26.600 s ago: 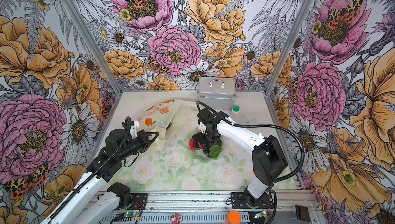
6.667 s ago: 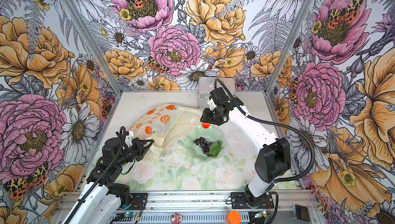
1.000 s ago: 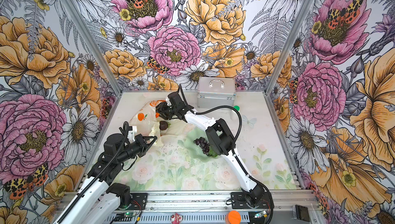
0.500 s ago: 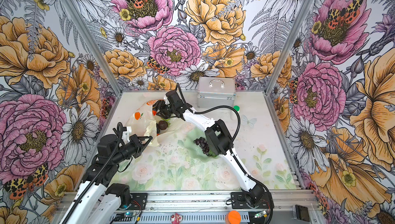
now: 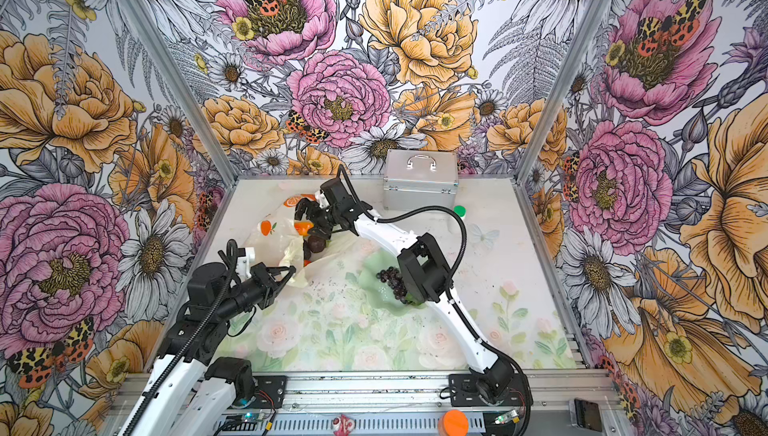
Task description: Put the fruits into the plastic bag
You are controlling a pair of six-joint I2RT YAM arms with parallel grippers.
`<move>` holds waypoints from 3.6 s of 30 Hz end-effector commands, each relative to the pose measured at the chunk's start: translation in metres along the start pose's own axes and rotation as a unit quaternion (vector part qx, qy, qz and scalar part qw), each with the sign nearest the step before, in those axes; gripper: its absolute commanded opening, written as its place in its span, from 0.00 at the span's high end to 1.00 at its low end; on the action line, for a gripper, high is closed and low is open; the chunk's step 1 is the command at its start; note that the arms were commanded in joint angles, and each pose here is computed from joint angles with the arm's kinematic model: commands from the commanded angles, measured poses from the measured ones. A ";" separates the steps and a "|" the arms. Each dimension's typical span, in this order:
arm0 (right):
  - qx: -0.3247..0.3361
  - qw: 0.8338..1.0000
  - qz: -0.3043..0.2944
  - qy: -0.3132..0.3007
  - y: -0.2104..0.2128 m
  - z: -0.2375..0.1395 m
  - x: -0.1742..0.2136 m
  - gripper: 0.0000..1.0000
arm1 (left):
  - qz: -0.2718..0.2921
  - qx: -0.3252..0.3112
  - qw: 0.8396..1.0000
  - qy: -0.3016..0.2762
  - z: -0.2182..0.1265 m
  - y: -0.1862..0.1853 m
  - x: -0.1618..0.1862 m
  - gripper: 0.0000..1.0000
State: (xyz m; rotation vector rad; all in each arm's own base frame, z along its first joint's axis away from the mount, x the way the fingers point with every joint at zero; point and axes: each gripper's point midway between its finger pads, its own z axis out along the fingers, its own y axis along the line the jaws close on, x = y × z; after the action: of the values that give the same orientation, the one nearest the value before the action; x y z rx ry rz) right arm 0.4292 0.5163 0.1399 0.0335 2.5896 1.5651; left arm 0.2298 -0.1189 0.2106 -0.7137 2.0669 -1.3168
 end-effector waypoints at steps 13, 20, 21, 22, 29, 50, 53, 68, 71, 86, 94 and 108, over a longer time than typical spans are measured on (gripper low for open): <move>0.116 0.988 -0.090 -0.051 -0.003 -0.081 -0.016 0.00 | 0.008 0.013 1.000 -0.015 -0.010 -0.014 -0.010 1.00; 0.129 0.983 -0.103 -0.084 -0.008 -0.118 -0.041 0.01 | 0.009 0.004 1.000 -0.016 -0.009 -0.015 -0.016 1.00; 0.131 0.982 -0.106 -0.088 -0.007 -0.123 -0.044 0.00 | 0.009 0.003 1.000 -0.018 -0.009 -0.015 -0.017 1.00; 0.133 0.981 -0.108 -0.092 -0.007 -0.128 -0.046 0.01 | 0.009 0.003 1.000 -0.018 -0.009 -0.015 -0.018 1.00; 0.108 0.980 -0.130 -0.105 0.012 -0.162 -0.057 0.00 | 0.012 0.002 1.000 -0.021 -0.005 -0.014 -0.022 1.00; -0.030 0.986 -0.162 -0.034 0.092 -0.266 0.040 0.01 | 0.019 0.019 1.000 -0.010 0.011 -0.027 -0.037 1.00; -0.013 0.986 -0.154 -0.066 0.080 -0.295 0.044 0.01 | 0.019 0.020 1.000 -0.009 0.013 -0.027 -0.038 1.00; 0.084 0.991 0.014 -0.104 -0.033 -0.348 0.088 0.00 | 0.005 0.008 1.000 -0.008 0.015 -0.016 -0.035 1.00; 0.137 0.983 0.045 -0.111 -0.065 -0.352 0.103 0.01 | 0.012 0.007 1.000 -0.010 0.015 -0.019 -0.038 1.00; 0.226 0.919 0.262 -0.188 -0.146 -0.373 0.158 0.01 | -0.019 -0.056 0.998 -0.019 0.010 0.012 -0.033 1.00; 0.257 0.901 0.285 -0.202 -0.145 -0.356 0.161 0.00 | -0.018 -0.055 0.998 -0.006 0.001 0.031 -0.006 1.00; 0.327 0.886 0.275 -0.179 -0.167 -0.320 0.146 0.03 | 0.023 -0.039 0.999 -0.001 0.003 0.021 0.002 1.00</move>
State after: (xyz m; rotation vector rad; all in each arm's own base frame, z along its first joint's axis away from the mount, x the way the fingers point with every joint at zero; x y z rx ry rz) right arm 0.2379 0.1626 0.1202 1.1126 2.8120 0.5740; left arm 0.2248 -0.1162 0.1823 -0.7469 2.1642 -1.2541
